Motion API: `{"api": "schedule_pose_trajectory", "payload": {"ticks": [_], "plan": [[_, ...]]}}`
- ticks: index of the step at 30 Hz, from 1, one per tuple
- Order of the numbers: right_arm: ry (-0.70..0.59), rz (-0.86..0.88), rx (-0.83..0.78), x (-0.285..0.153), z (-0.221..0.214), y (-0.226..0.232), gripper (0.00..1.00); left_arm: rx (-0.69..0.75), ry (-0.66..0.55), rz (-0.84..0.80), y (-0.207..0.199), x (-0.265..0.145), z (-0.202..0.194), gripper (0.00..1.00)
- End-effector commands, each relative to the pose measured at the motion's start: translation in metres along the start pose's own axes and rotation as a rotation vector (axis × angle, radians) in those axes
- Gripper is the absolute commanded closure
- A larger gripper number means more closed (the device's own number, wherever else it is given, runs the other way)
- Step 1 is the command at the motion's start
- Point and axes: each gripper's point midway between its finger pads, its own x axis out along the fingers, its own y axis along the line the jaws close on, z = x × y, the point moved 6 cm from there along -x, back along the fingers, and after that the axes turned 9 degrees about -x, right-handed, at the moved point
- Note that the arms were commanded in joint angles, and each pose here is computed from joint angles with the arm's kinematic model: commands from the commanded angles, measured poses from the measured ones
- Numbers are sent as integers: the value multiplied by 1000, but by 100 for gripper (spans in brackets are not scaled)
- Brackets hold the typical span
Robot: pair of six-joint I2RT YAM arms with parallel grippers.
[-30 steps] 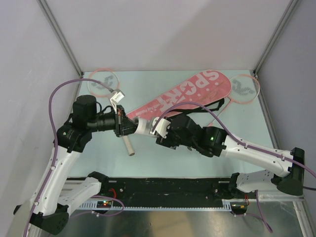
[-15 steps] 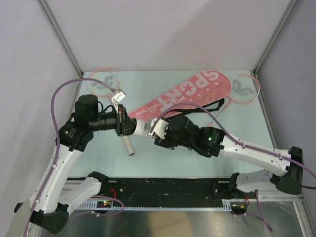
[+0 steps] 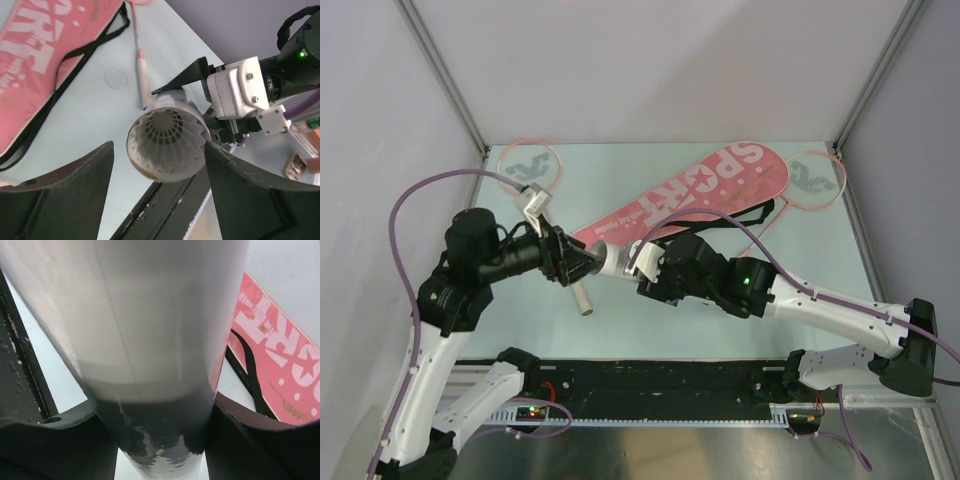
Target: Pack up the badminton gear
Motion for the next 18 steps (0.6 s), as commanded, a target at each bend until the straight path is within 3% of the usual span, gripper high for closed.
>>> {"api": "schedule_pose_trajectory", "payload": {"ticks": [1, 9, 13, 18], "plan": [[-130, -51, 66, -5, 20, -12, 41, 40, -85, 38, -7, -12, 5, 19], [-131, -52, 168, -14, 9, -19, 41, 79, -209, 122, -13, -28, 25, 11], [-100, -115, 335, -20, -11, -45, 41, 66, -236, 193, -3, -26, 31, 13], [-69, -286, 557, -39, -37, -83, 41, -54, -204, 319, 28, -2, 33, 19]]}}
